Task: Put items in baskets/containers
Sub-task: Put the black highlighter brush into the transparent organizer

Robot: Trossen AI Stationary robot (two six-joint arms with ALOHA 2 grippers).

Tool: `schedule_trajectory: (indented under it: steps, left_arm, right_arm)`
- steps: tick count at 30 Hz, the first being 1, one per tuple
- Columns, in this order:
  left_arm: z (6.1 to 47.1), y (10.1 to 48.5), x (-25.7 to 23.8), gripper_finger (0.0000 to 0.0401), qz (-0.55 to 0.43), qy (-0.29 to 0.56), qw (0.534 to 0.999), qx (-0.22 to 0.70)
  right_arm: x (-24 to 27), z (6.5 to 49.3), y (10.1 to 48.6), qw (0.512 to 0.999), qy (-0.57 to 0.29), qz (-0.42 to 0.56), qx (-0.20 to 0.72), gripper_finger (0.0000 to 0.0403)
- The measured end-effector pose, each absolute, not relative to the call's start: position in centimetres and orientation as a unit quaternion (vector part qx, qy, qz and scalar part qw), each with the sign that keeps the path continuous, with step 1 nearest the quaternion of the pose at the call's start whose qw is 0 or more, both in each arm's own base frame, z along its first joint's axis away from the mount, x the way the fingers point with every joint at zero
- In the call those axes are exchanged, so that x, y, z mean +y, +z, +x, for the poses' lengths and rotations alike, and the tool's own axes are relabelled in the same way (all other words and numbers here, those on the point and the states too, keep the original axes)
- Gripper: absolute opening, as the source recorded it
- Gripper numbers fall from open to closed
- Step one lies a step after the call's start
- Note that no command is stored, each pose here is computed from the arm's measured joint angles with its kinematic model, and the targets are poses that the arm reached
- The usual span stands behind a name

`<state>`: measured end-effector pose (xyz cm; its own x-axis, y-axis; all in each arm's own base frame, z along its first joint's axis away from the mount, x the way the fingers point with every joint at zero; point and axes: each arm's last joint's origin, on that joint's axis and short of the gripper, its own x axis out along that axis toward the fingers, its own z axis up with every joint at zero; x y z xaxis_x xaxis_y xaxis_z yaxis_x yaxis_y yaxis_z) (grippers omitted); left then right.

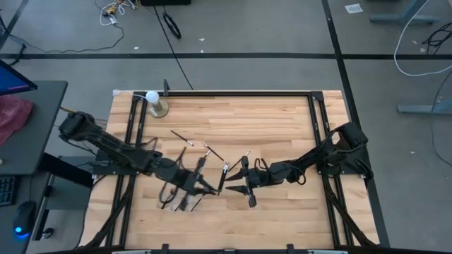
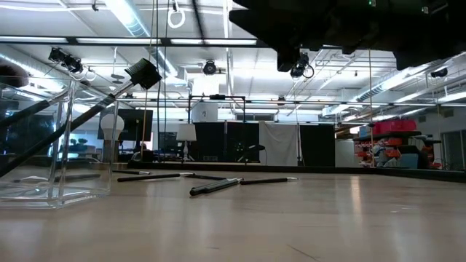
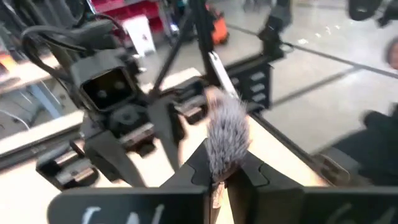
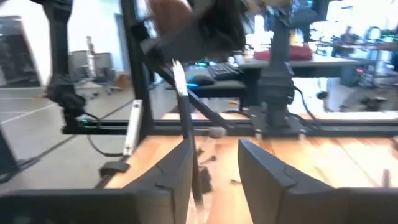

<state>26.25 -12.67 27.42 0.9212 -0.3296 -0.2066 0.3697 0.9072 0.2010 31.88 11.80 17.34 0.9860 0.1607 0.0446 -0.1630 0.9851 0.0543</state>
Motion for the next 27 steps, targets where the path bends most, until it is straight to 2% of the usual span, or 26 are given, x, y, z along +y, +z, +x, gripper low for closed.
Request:
schedule_trajectory:
  steps: [5, 8, 11, 19, 27]
  left_arm:
    - [23.3, 31.2, -14.2, 0.0017, 0.072, -0.177, 0.964, 0.184]
    - [21.5, 32.4, -15.2, 0.0016, 0.054, -0.152, 0.95, 0.267]
    - [20.3, 32.9, -15.8, 0.0021, 0.01, -0.129, 0.942, 0.311]
    - [17.3, 29.8, -16.8, 0.0016, -0.074, -0.056, 0.901, 0.425]
    - [16.2, 25.7, -16.5, 0.0028, -0.117, 0.02, 0.886, 0.449]
  right_arm:
    - [11.8, 31.9, 17.2, 0.996, 0.08, 0.023, -0.012, 0.0148]
    - [11.7, 31.9, 17.1, 0.997, 0.079, 0.018, -0.01, 0.0147]
    - [11.7, 31.9, 17.0, 0.997, 0.079, 0.018, -0.006, 0.0143]
    - [11.7, 31.9, 16.9, 0.997, 0.078, 0.013, -0.002, 0.0131]
    - [11.6, 31.9, 16.9, 0.997, 0.077, 0.01, -0.003, 0.013]
